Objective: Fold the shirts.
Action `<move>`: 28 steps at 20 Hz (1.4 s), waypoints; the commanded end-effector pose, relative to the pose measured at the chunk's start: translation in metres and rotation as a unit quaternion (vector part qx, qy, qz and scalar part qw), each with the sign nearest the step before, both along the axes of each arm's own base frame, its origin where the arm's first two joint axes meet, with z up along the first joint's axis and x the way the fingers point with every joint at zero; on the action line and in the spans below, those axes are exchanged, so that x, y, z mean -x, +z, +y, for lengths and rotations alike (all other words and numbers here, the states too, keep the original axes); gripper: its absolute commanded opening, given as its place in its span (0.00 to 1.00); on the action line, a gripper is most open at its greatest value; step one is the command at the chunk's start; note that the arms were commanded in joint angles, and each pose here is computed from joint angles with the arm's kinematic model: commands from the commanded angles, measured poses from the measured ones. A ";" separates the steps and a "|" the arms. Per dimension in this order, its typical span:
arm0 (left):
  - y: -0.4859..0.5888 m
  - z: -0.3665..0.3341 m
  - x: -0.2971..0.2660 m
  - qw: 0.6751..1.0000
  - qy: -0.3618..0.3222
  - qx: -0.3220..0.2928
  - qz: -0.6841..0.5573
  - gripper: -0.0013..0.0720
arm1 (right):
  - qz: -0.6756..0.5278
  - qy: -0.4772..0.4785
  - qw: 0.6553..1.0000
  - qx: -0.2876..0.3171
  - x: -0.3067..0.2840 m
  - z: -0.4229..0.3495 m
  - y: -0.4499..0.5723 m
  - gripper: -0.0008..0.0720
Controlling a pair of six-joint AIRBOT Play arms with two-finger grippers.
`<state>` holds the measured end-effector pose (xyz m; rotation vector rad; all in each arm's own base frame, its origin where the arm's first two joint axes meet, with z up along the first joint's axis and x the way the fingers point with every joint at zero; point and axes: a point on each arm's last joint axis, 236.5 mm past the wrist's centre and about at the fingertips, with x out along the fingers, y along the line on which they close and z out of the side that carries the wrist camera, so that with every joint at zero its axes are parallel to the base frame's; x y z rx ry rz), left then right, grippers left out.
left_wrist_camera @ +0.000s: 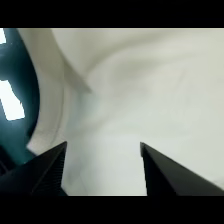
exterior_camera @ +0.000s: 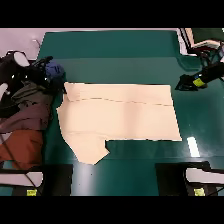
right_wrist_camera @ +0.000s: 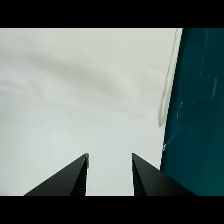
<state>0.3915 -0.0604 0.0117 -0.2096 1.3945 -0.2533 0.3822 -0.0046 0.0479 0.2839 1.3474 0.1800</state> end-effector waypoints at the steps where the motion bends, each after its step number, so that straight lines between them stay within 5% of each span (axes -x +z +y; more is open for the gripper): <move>1: -0.018 0.003 0.080 0.999 0.017 -0.008 0.035 0.76 | 0.007 -0.001 1.000 -0.002 0.041 0.004 0.007 0.46; 7: -0.070 -0.012 0.201 0.992 0.059 0.021 0.111 0.76 | 0.000 -0.009 0.999 -0.036 0.061 0.024 0.000 0.46; 15: -0.090 -0.056 0.205 0.981 0.104 0.131 0.102 0.76 | -0.008 -0.011 0.999 -0.052 0.057 0.031 0.004 0.46; 19: -0.089 -0.055 0.196 0.983 0.102 0.130 0.081 0.05 | 0.019 -0.008 0.998 -0.055 0.074 0.028 -0.008 0.46; 24: -0.065 -0.059 0.190 0.987 0.054 0.135 0.071 0.05 | 0.122 -0.092 0.988 -0.006 0.160 -0.029 -0.072 0.51; 25: -0.062 -0.060 0.187 0.987 0.052 0.135 0.066 0.05 | 0.148 -0.121 0.982 -0.011 0.180 -0.039 -0.084 0.69; 28: -0.060 -0.057 0.180 0.988 0.056 0.131 0.052 0.04 | 0.219 -0.215 0.947 -0.095 0.228 -0.032 -0.120 0.70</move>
